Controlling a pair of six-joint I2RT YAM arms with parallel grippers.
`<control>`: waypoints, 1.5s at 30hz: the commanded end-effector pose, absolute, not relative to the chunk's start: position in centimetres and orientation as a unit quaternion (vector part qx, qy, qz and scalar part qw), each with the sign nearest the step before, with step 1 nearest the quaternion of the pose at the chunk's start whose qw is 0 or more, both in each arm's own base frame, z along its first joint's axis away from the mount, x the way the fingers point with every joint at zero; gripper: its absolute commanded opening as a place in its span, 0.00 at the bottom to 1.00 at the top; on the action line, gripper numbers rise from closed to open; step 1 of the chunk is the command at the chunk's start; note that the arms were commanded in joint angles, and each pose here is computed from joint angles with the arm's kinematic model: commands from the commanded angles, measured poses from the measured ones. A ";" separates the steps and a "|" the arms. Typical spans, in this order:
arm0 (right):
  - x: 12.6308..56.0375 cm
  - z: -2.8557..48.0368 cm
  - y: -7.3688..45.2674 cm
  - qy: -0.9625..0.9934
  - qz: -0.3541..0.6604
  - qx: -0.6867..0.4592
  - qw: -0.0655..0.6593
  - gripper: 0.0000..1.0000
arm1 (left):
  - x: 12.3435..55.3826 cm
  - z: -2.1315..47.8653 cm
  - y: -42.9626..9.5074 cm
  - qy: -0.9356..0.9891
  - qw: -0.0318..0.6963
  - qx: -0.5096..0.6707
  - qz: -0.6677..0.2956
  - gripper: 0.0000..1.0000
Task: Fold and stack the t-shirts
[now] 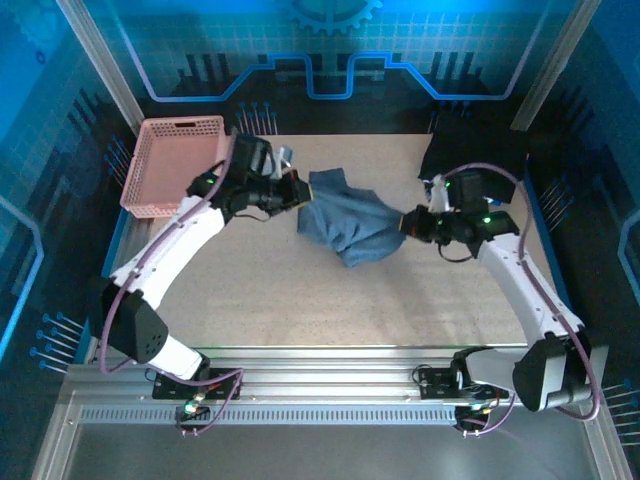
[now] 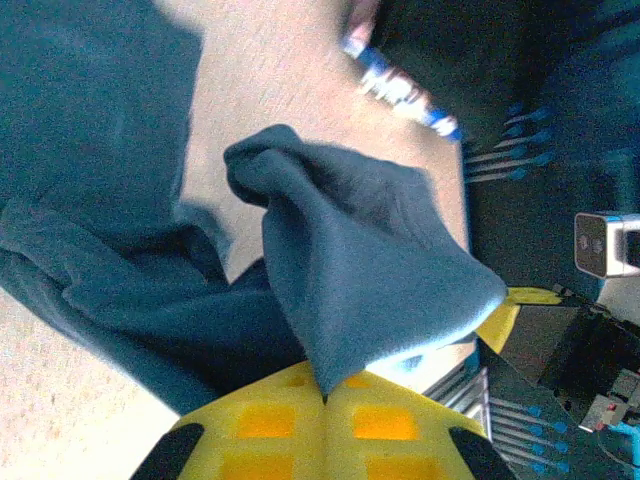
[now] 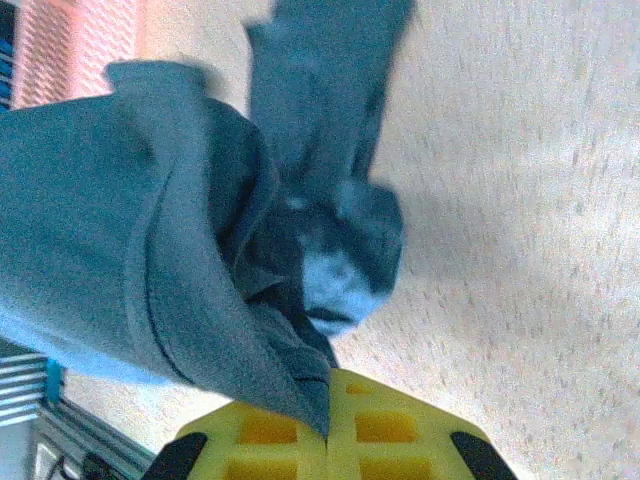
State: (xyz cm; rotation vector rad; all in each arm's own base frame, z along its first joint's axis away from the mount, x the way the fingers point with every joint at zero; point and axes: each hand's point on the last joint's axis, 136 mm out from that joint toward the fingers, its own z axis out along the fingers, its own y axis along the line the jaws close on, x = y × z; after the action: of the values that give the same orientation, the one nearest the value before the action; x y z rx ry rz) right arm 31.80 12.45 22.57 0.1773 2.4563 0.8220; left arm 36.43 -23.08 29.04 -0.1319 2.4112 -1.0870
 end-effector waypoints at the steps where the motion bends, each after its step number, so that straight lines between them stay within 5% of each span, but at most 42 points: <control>1: 32.4 28.3 10.1 0.891 0.302 0.071 0.332 0.00 | 36.6 33.8 -20.2 0.869 0.307 -0.045 -0.386 0.00; 11: 31.3 47.9 9.3 0.761 0.357 -0.006 0.542 0.00 | 35.1 52.0 -16.0 0.763 0.538 0.022 -0.358 0.00; 21: 25.2 57.4 9.8 0.682 0.360 -0.070 0.633 0.00 | 29.4 61.0 -13.0 0.662 0.680 0.076 -0.305 0.00; 31: 24.2 53.2 9.2 0.744 0.327 -0.061 0.580 0.00 | 31.0 58.0 -15.5 0.661 0.668 0.147 -0.309 0.00; 39: 32.2 39.1 5.9 0.874 0.253 0.037 0.414 0.00 | 42.4 46.1 -20.4 0.742 0.563 0.154 -0.330 0.00; 41: 35.8 36.0 6.2 0.883 0.265 0.035 0.386 0.00 | 46.0 43.6 -21.3 0.753 0.550 0.134 -0.334 0.15; 42: 38.1 34.1 5.7 0.890 0.254 0.046 0.375 0.05 | 48.5 42.1 -21.6 0.765 0.540 0.110 -0.333 0.50; 44: 42.3 31.2 4.7 0.896 0.238 0.062 0.370 0.52 | 51.8 40.0 -22.1 0.786 0.513 0.074 -0.336 0.68; 45: 43.9 30.1 4.0 0.898 0.224 0.071 0.372 0.66 | 52.6 39.5 -22.1 0.795 0.503 0.053 -0.335 0.75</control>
State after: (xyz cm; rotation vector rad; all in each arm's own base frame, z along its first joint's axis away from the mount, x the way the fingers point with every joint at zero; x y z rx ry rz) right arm 39.00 6.95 34.73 0.0922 2.2586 0.7188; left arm 48.77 -23.54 39.12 0.3008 1.9201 -0.8448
